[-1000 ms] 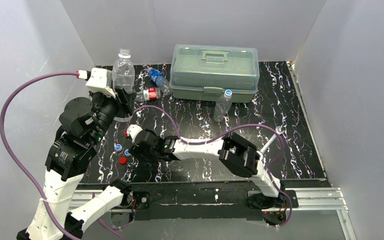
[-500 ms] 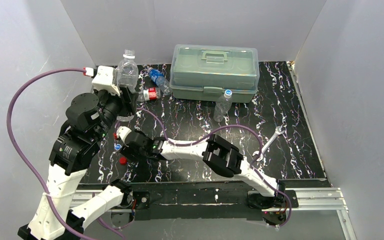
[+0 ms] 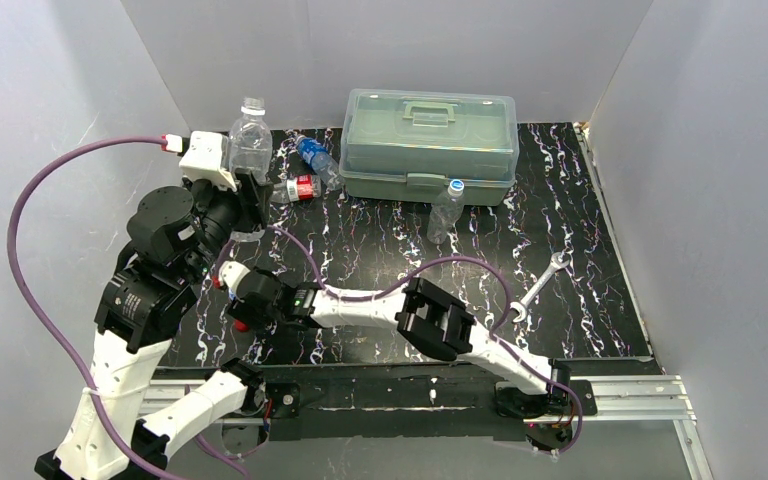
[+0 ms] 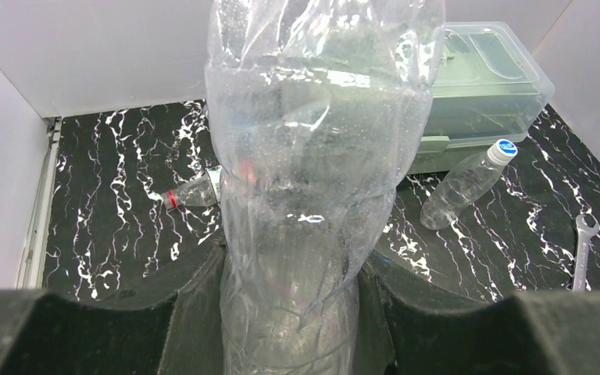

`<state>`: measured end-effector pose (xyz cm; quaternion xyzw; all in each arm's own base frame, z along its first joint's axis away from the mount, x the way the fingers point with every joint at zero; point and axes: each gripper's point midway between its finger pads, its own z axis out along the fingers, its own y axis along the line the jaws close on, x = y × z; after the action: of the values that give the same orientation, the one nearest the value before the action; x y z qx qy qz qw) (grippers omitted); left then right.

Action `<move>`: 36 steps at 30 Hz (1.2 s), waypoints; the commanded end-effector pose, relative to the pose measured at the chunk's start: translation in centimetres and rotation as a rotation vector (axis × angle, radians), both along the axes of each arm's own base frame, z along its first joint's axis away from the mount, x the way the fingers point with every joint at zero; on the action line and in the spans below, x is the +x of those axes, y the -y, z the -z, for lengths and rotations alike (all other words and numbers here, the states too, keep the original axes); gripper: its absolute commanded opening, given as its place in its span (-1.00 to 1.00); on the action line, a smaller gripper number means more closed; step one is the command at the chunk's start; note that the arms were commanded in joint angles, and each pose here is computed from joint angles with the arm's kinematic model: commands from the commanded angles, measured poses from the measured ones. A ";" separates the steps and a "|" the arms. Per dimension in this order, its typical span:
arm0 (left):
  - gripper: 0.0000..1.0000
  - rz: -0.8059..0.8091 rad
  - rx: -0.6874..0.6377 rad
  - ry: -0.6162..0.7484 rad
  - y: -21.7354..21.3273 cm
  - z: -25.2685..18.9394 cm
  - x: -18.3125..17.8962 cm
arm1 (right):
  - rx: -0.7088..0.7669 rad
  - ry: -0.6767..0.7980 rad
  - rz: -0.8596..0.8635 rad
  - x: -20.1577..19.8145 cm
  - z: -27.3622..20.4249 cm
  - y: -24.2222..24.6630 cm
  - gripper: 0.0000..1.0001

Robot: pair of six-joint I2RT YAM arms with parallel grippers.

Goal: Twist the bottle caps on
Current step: Screw the bottle cap onto the plastic bottle.

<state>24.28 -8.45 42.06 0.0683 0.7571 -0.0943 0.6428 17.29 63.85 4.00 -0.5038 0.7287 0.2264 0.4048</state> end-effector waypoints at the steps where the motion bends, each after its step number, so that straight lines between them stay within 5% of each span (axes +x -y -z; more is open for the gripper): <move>1: -0.44 -0.020 0.001 0.028 -0.7 -1.3 -0.4 | -0.045 0.030 -0.011 -0.2 1.9 -0.4 0.44; 22: -0.44 0.005 0.014 0.005 0.1 0.2 0.3 | -0.052 0.016 0.059 1.5 0.5 1.8 -0.47; 36: -0.42 0.171 0.080 0.008 4.2 2.6 3.4 | 0.074 -0.186 0.296 7.9 -8.9 14.6 -0.61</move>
<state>26.44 -11.03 39.20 0.1195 0.7662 -0.1041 0.6228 23.48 52.08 6.16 -0.4181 0.8106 0.1942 0.3611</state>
